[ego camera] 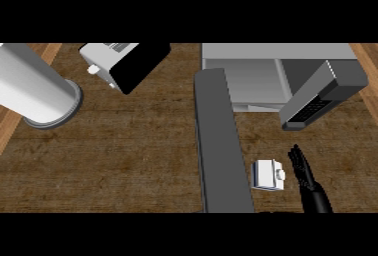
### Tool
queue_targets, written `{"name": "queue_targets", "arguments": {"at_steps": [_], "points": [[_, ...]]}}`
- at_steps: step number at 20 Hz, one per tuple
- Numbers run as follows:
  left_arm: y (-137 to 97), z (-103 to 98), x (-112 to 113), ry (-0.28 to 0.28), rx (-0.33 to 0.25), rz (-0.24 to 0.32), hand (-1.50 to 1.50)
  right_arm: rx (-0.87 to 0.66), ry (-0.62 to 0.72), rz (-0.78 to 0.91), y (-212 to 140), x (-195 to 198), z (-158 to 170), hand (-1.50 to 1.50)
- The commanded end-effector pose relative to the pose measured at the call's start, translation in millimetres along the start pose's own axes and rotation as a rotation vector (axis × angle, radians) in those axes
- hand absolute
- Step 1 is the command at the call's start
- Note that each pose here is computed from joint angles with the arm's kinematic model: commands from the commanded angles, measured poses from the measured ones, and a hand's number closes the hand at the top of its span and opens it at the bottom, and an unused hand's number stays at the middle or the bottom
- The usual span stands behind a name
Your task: Pick up the milk, place it into the microwave and close the microwave
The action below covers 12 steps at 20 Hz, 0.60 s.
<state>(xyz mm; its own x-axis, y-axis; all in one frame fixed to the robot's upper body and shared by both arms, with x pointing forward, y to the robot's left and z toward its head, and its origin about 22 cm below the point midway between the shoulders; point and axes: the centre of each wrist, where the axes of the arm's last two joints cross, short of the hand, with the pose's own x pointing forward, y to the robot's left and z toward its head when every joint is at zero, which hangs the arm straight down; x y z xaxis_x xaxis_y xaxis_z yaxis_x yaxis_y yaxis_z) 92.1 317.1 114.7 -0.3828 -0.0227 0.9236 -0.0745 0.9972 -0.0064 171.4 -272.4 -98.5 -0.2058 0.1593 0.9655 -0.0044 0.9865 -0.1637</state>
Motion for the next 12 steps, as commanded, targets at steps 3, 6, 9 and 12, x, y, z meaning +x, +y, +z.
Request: {"name": "queue_targets", "arguments": {"at_steps": [3, 6, 9, 12], "points": [[-12, 8, 15, 0.007, -0.011, 0.012, -1.50, 0.003, 0.003, 0.024, 4, -32, 5, -1.50], [11, -4, -3, 0.005, 0.006, 0.012, -1.50, -0.004, 0.008, 0.035, 4, -42, -9, -1.50], [16, 20, 11, 0.021, 0.004, 0.016, -1.50, -0.010, 0.020, 0.062, -9, -47, -11, -1.50], [-1, 13, 9, 0.015, 0.001, 0.017, -1.50, 0.007, 0.001, 0.039, -7, -61, -27, -1.50]]}}
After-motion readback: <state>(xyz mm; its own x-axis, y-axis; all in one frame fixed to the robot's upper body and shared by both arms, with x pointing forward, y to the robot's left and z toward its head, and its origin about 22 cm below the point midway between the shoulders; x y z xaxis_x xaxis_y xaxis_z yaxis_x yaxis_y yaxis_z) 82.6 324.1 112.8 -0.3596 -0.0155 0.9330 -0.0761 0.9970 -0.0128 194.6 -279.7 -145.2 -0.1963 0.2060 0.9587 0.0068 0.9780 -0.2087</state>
